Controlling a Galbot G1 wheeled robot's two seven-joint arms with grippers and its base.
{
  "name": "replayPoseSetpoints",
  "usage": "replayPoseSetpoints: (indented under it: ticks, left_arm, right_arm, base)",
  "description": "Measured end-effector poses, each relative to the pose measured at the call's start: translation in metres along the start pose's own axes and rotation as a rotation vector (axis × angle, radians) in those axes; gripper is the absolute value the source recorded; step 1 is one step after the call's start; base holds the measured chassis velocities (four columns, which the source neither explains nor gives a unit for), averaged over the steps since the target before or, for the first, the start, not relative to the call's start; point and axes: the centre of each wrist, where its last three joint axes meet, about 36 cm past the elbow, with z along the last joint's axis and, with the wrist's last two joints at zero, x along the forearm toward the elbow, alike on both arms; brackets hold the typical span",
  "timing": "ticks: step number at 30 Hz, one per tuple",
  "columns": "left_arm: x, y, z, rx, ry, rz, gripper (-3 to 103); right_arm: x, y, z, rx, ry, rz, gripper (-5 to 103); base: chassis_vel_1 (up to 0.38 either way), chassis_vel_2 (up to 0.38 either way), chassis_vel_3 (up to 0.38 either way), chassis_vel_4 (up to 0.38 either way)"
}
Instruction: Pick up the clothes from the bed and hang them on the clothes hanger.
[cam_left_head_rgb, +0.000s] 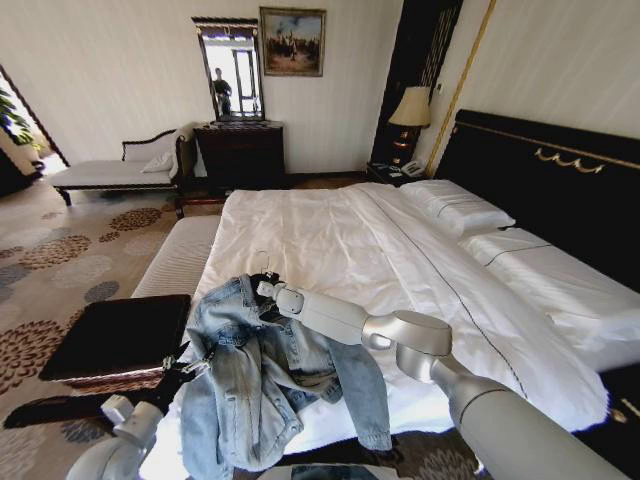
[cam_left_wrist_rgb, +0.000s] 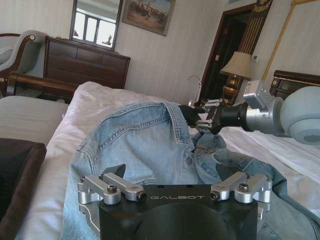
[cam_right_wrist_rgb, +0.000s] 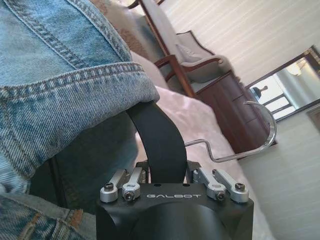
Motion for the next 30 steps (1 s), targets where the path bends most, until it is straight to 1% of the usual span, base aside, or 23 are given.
replayPoseSetpoints:
  ticks: [2,3,5,6,8,9,10,12,13,14,17,18,19,20,22,24,26,28,30]
  left_arm:
    - [0.000,0.000,0.000,-0.001,0.000,-0.002,100]
    - [0.000,0.000,0.000,-0.001,0.000,-0.002,100]
    - [0.001,-0.001,-0.002,-0.003,-0.003,-0.003,100]
    - [0.001,-0.001,-0.002,-0.003,-0.003,-0.003,100]
    - [0.003,0.000,-0.003,-0.004,-0.004,-0.009,100]
    - [0.003,0.000,-0.003,-0.004,-0.004,-0.009,100]
    - [0.004,0.000,-0.003,-0.005,-0.004,-0.011,100]
    - [0.005,0.000,-0.002,-0.004,-0.002,-0.012,100]
    - [0.006,-0.001,-0.002,-0.004,-0.003,-0.013,100]
    - [0.006,-0.001,-0.002,-0.004,-0.003,-0.013,100]
    - [0.006,-0.003,-0.003,-0.006,-0.007,-0.013,100]
    - [0.006,-0.003,-0.003,-0.006,-0.007,-0.013,100]
    - [0.006,-0.003,-0.004,-0.007,-0.009,-0.016,100]
    - [0.006,-0.003,-0.005,-0.007,-0.011,-0.017,100]
    - [0.007,-0.004,-0.006,-0.008,-0.012,-0.018,100]
    - [0.007,-0.005,-0.006,-0.008,-0.012,-0.019,100]
    - [0.008,-0.005,-0.007,-0.009,-0.013,-0.020,100]
    - [0.009,-0.006,-0.008,-0.010,-0.012,-0.020,100]
    - [0.009,-0.006,-0.008,-0.011,-0.011,-0.020,100]
  right_arm:
    - [0.003,-0.001,0.000,0.019,-0.015,0.042,36]
    - [0.003,-0.001,0.000,0.019,-0.015,0.042,36]
    - [0.006,0.002,0.001,0.041,-0.025,0.095,36]
    - [0.006,0.002,0.001,0.041,-0.025,0.095,36]
    - [0.010,0.003,0.001,0.056,-0.034,0.164,36]
    - [0.010,0.003,0.001,0.056,-0.034,0.164,36]
    - [0.012,0.002,0.001,0.065,-0.039,0.197,36]
    - [0.015,-0.002,0.001,0.081,-0.046,0.241,36]
    - [0.016,-0.008,0.002,0.098,-0.053,0.277,36]
    - [0.016,-0.008,0.002,0.098,-0.053,0.277,36]
    - [0.020,-0.018,0.001,0.128,-0.075,0.336,36]
    - [0.020,-0.018,0.001,0.128,-0.075,0.336,36]
    - [0.022,-0.026,-0.001,0.148,-0.091,0.365,36]
    - [0.024,-0.029,-0.002,0.156,-0.098,0.375,36]
    - [0.026,-0.034,-0.003,0.188,-0.115,0.401,36]
    - [0.027,-0.035,-0.003,0.201,-0.120,0.413,36]
    - [0.028,-0.042,-0.006,0.247,-0.143,0.458,36]
    - [0.031,-0.045,-0.008,0.271,-0.164,0.484,36]
    - [0.033,-0.047,-0.010,0.276,-0.175,0.492,36]
  base:
    - [0.000,0.000,0.000,0.000]
    - [0.000,0.000,0.000,0.000]
    - [0.000,0.000,0.000,0.000]
    - [0.000,0.000,0.000,0.000]
    - [0.000,0.000,0.000,0.000]
    - [0.000,0.000,0.000,0.000]
    - [0.000,0.000,0.000,0.000]
    - [0.000,0.000,0.000,0.000]
    - [0.000,0.000,0.000,0.000]
    - [0.000,0.000,0.000,0.000]
    - [0.000,0.000,0.000,0.000]
    - [0.000,0.000,0.000,0.000]
    - [0.000,0.000,0.000,0.000]
    - [0.000,0.000,0.000,0.000]
    - [0.000,0.000,0.000,0.000]
    - [0.000,0.000,0.000,0.000]
    - [0.000,0.000,0.000,0.000]
    - [0.000,0.000,0.000,0.000]
    - [0.000,0.000,0.000,0.000]
